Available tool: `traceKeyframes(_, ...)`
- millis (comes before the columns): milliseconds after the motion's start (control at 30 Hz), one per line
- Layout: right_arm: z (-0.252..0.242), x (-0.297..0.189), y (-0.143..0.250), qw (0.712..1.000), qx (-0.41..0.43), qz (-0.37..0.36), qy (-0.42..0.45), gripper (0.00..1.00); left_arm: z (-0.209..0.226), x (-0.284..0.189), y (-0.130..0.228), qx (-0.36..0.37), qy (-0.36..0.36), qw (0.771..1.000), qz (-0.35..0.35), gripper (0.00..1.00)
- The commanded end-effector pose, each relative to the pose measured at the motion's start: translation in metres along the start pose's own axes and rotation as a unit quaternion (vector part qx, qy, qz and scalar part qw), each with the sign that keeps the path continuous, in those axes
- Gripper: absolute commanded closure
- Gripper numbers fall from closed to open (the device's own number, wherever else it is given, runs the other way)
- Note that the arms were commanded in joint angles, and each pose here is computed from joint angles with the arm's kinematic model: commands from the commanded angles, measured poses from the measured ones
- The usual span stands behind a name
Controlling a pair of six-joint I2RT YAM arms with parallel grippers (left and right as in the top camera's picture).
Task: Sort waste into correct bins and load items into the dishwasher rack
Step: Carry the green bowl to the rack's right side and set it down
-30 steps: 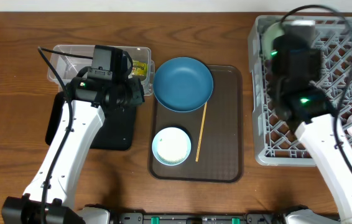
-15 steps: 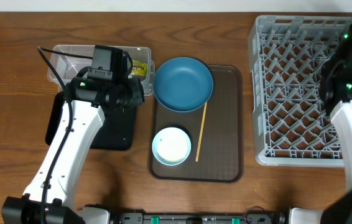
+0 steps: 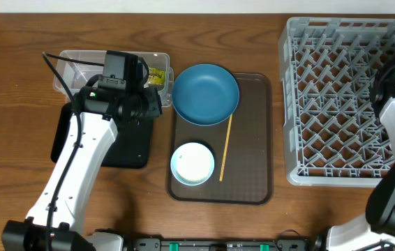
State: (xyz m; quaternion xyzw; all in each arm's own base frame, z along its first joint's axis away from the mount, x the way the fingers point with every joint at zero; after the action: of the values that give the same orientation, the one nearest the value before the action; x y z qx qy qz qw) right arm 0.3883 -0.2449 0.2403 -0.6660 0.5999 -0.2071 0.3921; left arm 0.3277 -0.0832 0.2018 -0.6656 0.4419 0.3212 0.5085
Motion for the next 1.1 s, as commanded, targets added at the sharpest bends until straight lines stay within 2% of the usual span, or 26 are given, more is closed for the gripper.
traceKeyframes(0,0.007,0.014,0.012,1.0,-0.016,0.016,0.015,0.99,0.0,-0.004,-0.002,0.003,-0.003,1.0,-0.007,0.77)
traceKeyframes(233,0.02,0.023,0.021,0.999,-0.023,0.02,0.016,0.99,0.0,-0.004,-0.002,0.003,-0.003,1.0,-0.007,0.77)
traceKeyframes(467,0.0,0.033,-0.002,0.999,-0.021,-0.021,0.045,0.99,0.0,-0.004,-0.002,0.003,-0.003,1.0,-0.006,0.77)
traceKeyframes(800,0.006,0.054,-0.001,0.996,-0.069,-0.049,-0.002,0.99,0.001,-0.004,-0.002,0.003,-0.004,1.0,-0.005,0.77)
traceKeyframes(1067,0.023,0.066,0.016,0.994,-0.098,-0.037,-0.016,0.99,0.001,-0.004,-0.002,0.002,-0.004,1.0,-0.004,0.77)
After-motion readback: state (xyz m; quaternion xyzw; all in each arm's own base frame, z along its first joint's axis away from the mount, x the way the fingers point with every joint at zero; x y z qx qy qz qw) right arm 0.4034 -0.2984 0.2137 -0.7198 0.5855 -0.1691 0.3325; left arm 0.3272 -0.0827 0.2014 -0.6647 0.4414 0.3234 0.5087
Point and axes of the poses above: each gripper's point midway between its finger pads, its own x axis out along the fingers, its own z axis along the line the jaws close on, y = z × x, the point moved 4 cm from there along -x, back along the fingers, and after that the axes turned 7 degrees about x, right-handed, at the moved point
